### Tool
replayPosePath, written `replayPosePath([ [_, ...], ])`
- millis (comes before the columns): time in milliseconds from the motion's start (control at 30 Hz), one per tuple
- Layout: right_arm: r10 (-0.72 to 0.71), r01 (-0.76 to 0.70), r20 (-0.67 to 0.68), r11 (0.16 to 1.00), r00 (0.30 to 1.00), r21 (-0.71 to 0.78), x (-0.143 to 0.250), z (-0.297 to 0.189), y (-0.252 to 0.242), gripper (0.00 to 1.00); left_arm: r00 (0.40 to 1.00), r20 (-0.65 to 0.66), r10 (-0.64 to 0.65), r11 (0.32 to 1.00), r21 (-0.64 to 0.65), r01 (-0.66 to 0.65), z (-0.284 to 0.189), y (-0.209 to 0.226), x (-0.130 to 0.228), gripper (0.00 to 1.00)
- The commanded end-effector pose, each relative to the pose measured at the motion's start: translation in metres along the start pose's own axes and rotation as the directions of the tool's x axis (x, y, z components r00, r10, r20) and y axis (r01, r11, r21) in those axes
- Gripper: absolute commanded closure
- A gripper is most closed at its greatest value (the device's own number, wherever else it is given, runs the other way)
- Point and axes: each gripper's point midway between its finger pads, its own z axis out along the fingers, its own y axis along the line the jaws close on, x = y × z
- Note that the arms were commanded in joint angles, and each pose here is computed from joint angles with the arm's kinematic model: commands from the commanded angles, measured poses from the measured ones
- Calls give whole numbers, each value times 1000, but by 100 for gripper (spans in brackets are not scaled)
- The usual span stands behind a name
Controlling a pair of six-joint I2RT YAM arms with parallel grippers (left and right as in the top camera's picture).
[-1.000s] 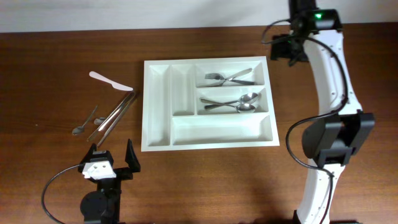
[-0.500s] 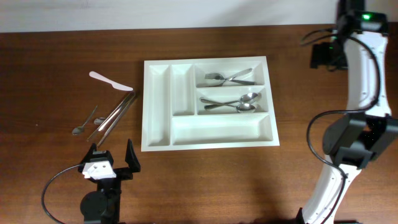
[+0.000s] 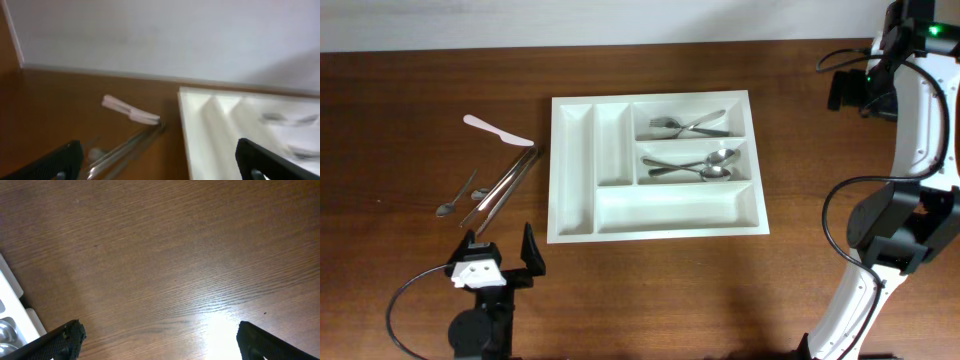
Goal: Pack container
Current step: 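Move the left gripper over the metal tongs left of the tray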
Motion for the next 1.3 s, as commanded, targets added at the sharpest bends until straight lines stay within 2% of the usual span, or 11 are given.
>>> replayPosePath([
  [0,-8,8,32,1000,999,-15,-2,-15,3,1,991,134,-6,983,181,-18,-6,-32,-36,1],
  [100,-8,8,32,1000,999,-15,-2,-15,3,1,989,150,-18,983,186,-11,-11,-34,-54,1],
  [200,-8,8,32,1000,999,-15,-2,-15,3,1,998,61,-8,998,60,5,-10,-15,-62,1],
  [267,-8,8,32,1000,999,-15,-2,-15,3,1,999,20,32,999,3,-32,-10,-7,-72,1],
  [400,-8,8,32,1000,999,-15,-2,-15,3,1,994,-104,41,992,-113,-52,-1,10,-99,1],
  [533,-8,8,32,1000,999,-15,-2,-15,3,1,955,-293,42,988,-132,-84,26,11,-110,1],
  [667,-8,8,32,1000,999,-15,-2,-15,3,1,851,-523,33,987,-116,-110,52,9,-97,1],
  [800,-8,8,32,1000,999,-15,-2,-15,3,1,675,-737,17,996,-44,-73,64,-4,-67,1],
  [933,-8,8,32,1000,999,-15,-2,-15,3,1,511,-859,2,1000,-11,-22,65,-13,-26,1],
  [1100,-8,8,32,1000,999,-15,-2,-15,3,1,393,-919,-8,1000,-8,1,65,-15,7,1],
  [1267,-8,8,32,1000,999,-15,-2,-15,3,1,339,-934,109,994,104,-34,84,-13,35,1],
])
